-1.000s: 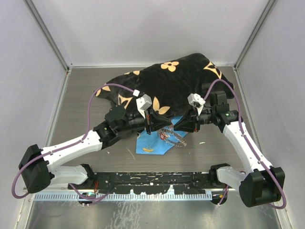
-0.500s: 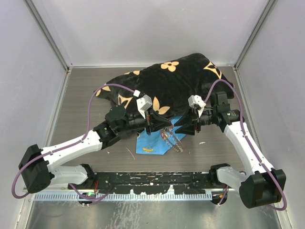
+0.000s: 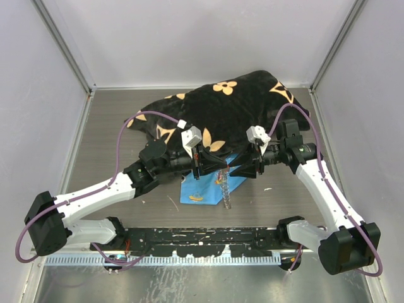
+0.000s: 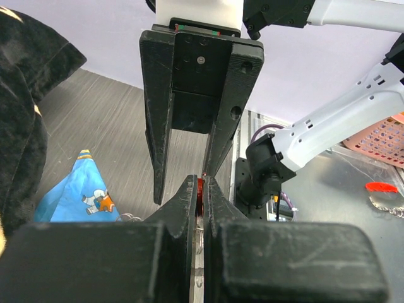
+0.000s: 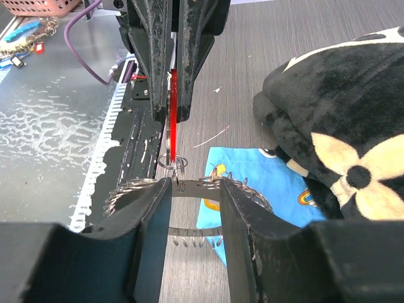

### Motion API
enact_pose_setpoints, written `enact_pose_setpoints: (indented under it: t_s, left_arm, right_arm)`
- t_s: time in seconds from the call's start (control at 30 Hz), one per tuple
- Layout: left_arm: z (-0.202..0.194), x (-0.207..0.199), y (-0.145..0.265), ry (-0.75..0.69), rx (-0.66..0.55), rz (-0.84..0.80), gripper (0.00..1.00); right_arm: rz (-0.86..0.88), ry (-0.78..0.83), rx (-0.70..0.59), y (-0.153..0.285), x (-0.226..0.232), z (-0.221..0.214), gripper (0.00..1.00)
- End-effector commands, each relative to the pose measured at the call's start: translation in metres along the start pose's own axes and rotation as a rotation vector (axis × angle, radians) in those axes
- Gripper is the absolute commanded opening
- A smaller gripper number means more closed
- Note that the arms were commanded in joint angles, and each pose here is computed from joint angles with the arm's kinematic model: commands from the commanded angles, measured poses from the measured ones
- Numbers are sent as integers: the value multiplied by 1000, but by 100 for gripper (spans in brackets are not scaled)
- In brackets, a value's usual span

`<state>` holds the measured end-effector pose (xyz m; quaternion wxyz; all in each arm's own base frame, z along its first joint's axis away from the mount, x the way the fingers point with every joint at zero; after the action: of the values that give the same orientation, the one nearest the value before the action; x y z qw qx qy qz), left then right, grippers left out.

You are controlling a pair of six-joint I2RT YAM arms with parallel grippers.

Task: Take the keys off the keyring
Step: Remove the key from the keyring.

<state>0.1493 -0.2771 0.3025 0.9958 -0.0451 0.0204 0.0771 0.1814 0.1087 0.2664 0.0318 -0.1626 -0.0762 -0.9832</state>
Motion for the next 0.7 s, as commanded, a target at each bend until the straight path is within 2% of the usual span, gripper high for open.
enact_pose_setpoints:
  t_s: [0.0, 0.23, 0.67]
  left_arm:
    - [29, -2, 0, -70, -119, -21, 0]
    - [28, -1, -1, -60, -123, -18, 0]
    - [28, -1, -2, -55, -125, -16, 0]
  right_arm:
    - [14, 35, 4, -2, 3, 1, 41]
    - [-2, 42, 17, -3, 2, 0, 32]
    - [5, 43, 22, -4, 4, -1, 31]
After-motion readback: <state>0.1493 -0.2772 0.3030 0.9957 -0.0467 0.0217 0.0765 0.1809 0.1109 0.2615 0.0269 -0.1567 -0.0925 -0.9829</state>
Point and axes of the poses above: each gripper's point midway between its finger pads, its own y axis back along the fingers, its own x axis along the line the jaws close on, z = x × y, the point moved 10 cm from there along y, back along the fingers, and after that the axes turned 13 degrees about -y, right-handed, at the moved point
